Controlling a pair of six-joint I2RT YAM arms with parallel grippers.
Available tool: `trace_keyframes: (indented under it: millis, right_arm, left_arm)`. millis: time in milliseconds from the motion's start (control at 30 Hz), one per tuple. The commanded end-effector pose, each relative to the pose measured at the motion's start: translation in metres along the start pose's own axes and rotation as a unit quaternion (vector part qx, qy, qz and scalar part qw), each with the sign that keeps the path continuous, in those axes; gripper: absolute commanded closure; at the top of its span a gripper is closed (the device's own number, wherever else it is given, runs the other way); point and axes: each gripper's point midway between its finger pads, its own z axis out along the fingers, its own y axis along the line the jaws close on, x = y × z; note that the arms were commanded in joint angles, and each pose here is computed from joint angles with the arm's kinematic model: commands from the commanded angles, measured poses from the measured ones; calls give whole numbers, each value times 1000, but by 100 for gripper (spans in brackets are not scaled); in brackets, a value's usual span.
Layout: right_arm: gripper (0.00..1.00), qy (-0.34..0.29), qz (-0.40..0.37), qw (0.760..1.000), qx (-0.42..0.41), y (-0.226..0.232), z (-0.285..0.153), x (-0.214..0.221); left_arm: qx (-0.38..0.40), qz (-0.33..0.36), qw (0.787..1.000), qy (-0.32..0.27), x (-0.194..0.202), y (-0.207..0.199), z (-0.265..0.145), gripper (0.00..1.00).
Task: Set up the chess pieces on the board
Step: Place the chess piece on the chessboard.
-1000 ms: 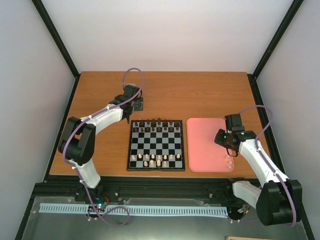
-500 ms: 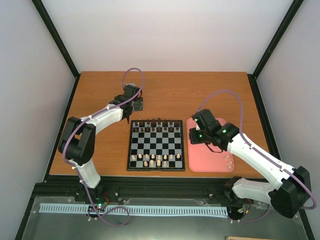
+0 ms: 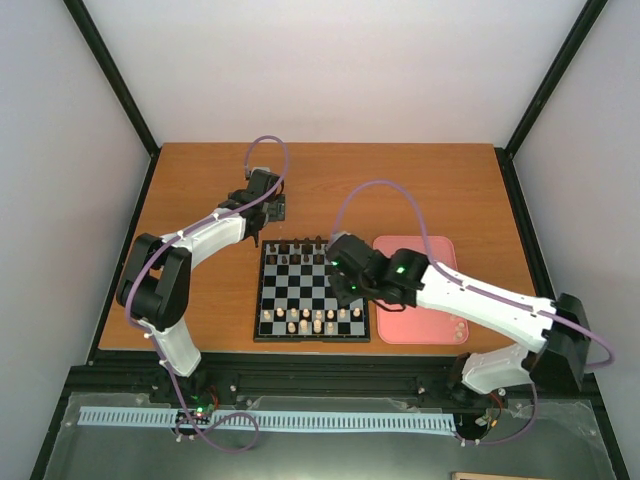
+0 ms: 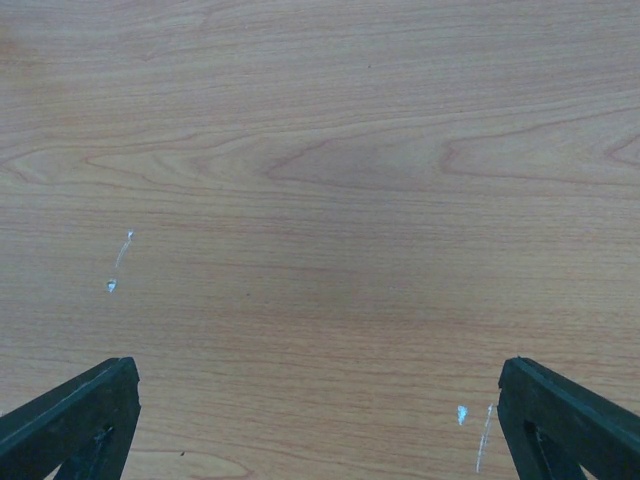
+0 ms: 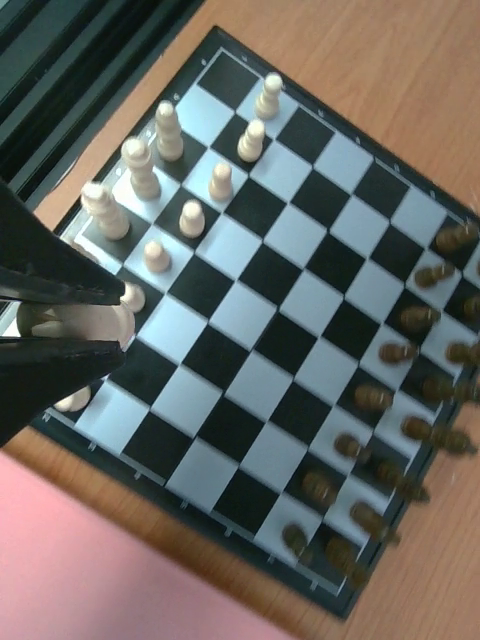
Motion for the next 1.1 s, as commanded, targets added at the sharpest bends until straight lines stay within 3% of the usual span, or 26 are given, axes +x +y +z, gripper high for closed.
trace_keyframes:
  millis: [0, 300, 600, 1067]
  right_arm:
    - [97, -13, -44, 999, -12, 35, 7, -18]
    - [97, -13, -82, 994, -78, 102, 21, -28]
    - [97, 33, -140, 984, -101, 159, 50, 2]
    - [97, 76, -164, 980, -81, 177, 82, 21]
  left_arm:
    - [3, -1, 1000, -20, -18, -1, -12, 0]
    - [14, -6, 1000, -22, -18, -2, -17, 0]
    - [21, -8, 1000, -20, -16, -5, -15, 0]
    - [23, -7, 1000, -19, -16, -6, -14, 0]
